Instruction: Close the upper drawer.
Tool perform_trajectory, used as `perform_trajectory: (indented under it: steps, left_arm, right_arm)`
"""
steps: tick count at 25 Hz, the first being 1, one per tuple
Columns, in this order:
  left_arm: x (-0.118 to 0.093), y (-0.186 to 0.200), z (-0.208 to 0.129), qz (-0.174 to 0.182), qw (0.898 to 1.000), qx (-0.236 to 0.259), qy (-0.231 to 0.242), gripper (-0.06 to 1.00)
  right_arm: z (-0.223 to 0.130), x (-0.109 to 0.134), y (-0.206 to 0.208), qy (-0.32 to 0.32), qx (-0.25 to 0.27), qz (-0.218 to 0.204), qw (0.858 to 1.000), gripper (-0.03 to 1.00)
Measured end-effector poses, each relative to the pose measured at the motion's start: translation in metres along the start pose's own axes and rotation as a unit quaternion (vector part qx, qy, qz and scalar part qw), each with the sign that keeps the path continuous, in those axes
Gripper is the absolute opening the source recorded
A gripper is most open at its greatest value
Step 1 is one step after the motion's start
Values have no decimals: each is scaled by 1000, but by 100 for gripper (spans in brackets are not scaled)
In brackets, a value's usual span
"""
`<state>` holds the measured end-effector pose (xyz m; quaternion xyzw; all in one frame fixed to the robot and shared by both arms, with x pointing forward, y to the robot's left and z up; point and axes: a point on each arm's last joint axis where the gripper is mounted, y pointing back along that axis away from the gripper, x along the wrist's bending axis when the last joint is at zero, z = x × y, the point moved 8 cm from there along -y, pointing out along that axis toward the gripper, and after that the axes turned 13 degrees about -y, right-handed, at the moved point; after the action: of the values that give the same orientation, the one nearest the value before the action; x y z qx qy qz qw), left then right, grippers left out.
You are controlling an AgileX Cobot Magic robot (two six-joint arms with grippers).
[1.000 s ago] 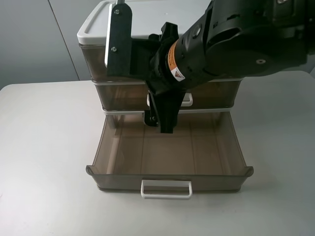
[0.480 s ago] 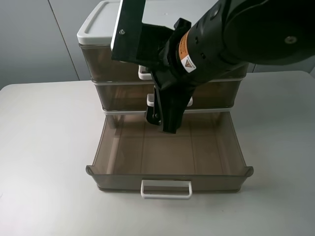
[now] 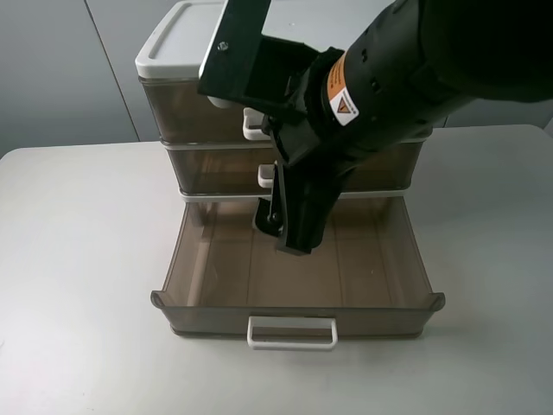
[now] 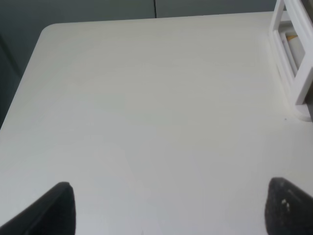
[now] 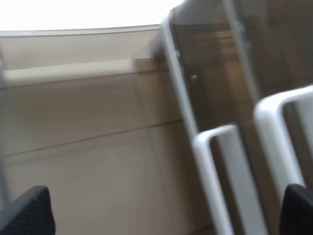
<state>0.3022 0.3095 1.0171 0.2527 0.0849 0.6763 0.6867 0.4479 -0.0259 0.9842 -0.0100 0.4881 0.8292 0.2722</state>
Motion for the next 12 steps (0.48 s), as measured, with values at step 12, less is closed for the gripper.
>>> perform_trajectory:
  steps: [12]
  left_arm:
    - [0,0,0,0,1000,0,0,74]
  right_arm:
    - [-5,9,-12,35,22,18,999,70]
